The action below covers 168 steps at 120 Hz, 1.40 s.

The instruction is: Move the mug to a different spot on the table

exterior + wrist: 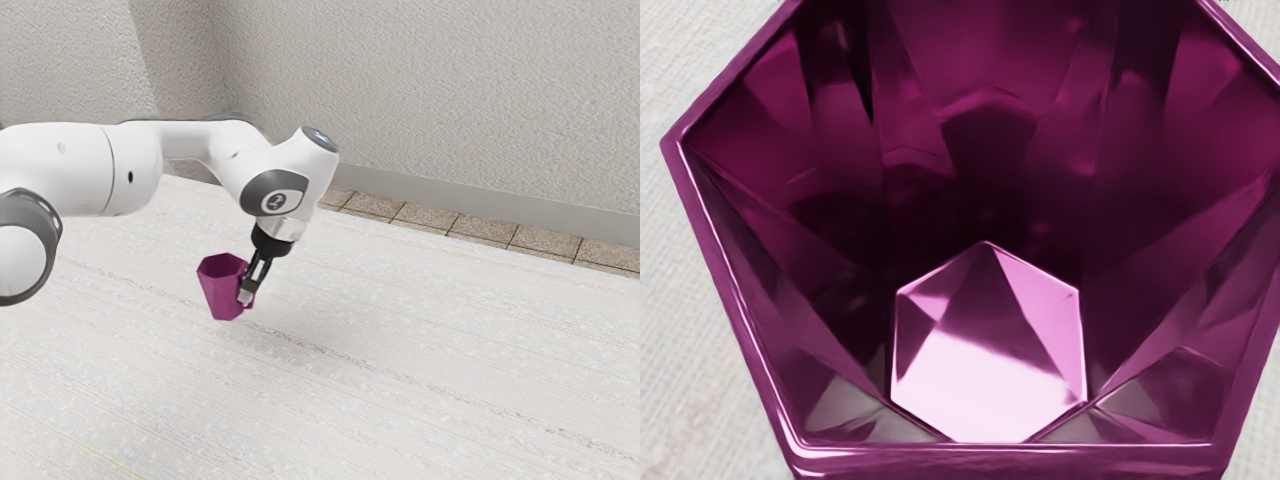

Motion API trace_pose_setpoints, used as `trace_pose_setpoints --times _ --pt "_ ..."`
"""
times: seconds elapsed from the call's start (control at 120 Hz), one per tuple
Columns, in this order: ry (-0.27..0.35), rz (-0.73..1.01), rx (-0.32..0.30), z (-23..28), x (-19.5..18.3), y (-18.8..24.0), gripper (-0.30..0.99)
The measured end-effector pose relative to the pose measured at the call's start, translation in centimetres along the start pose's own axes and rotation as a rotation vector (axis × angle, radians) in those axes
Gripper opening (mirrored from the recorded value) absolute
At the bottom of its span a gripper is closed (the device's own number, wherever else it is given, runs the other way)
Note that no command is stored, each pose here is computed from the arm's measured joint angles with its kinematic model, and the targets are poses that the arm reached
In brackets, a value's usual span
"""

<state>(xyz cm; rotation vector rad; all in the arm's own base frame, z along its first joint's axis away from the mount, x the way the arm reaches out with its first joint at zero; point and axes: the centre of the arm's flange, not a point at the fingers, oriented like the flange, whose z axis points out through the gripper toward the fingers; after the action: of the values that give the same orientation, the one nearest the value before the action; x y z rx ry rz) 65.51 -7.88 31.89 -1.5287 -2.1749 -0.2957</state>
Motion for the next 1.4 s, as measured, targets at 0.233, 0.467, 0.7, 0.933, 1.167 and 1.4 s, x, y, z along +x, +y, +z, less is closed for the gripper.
trace_pose_setpoints --times 0.233,0.467,0.7,0.933,1.167,1.4 --pt "-0.001 0.021 0.012 1.5 0.6 0.9 0.00" --pt "0.010 0.046 0.012 2.2 0.5 1.3 0.00" --pt "0.041 0.070 -0.005 3.1 0.4 2.0 0.01" --pt "0.049 0.094 0.007 4.6 -0.4 2.2 0.01" --pt "0.045 0.109 -0.037 4.8 -0.9 2.7 0.34" --pt "-0.007 0.111 -0.072 4.1 -1.5 2.9 0.57"
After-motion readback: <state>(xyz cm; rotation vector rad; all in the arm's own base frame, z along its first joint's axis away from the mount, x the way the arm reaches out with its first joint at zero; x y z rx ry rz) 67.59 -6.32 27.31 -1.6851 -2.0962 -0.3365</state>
